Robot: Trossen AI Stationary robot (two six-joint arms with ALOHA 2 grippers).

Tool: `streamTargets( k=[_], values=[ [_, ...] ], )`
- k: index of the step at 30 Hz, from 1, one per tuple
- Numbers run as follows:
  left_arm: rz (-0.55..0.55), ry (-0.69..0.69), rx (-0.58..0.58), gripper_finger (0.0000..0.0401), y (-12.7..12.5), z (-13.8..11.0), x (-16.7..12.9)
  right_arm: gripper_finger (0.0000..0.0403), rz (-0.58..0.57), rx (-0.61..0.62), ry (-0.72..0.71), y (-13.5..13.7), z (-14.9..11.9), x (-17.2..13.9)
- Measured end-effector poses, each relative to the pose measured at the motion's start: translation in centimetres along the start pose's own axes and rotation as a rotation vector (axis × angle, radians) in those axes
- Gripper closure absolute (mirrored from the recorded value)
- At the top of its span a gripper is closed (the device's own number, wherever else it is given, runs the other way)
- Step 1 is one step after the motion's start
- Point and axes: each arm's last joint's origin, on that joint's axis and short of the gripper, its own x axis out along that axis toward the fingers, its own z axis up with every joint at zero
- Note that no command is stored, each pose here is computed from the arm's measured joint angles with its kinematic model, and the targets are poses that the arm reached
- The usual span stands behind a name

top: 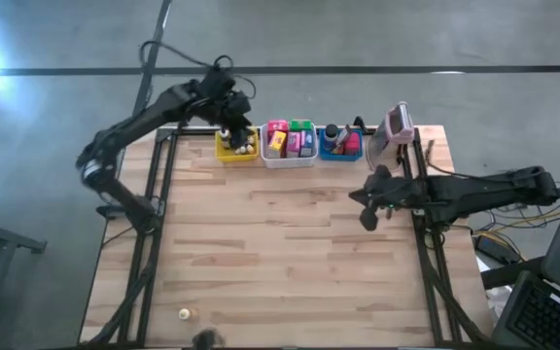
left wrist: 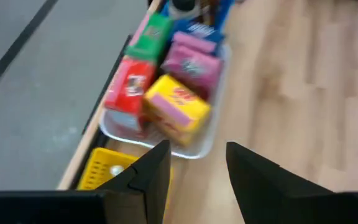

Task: Pick & Place Kitchen Items
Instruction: Put the yellow food coloring bottle into the yellow basket

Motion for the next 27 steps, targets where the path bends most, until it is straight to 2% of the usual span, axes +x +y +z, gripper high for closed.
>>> streamTargets(
  k=[4,11,17,23,27],
  values=[
    [-0.027,-0.071,-0.021,0.0240,-3.1,-1.5,-2.9,0.0393,0.046,-0.027,-0.064,-0.8,0.2,-2.7],
    [-0.069,-0.235,-0.108,0.0240,-7.3,-5.6,-6.8,0.0394,0.069,0.014,-0.117,-3.1,-1.2,-7.6],
    [-0.112,-0.289,-0.235,0.0240,-9.1,-8.8,-9.2,0.0394,0.141,0.071,-0.303,-4.4,-1.8,-10.7],
    [-0.127,-0.332,-0.272,0.0240,-9.6,-10.7,-10.8,0.0394,0.199,0.130,-0.458,-5.7,-2.2,-14.0],
    [-0.129,-0.337,-0.282,0.0240,-9.8,-11.5,-11.4,0.0394,0.224,0.183,-0.487,-6.7,-2.7,-16.2]
  ],
)
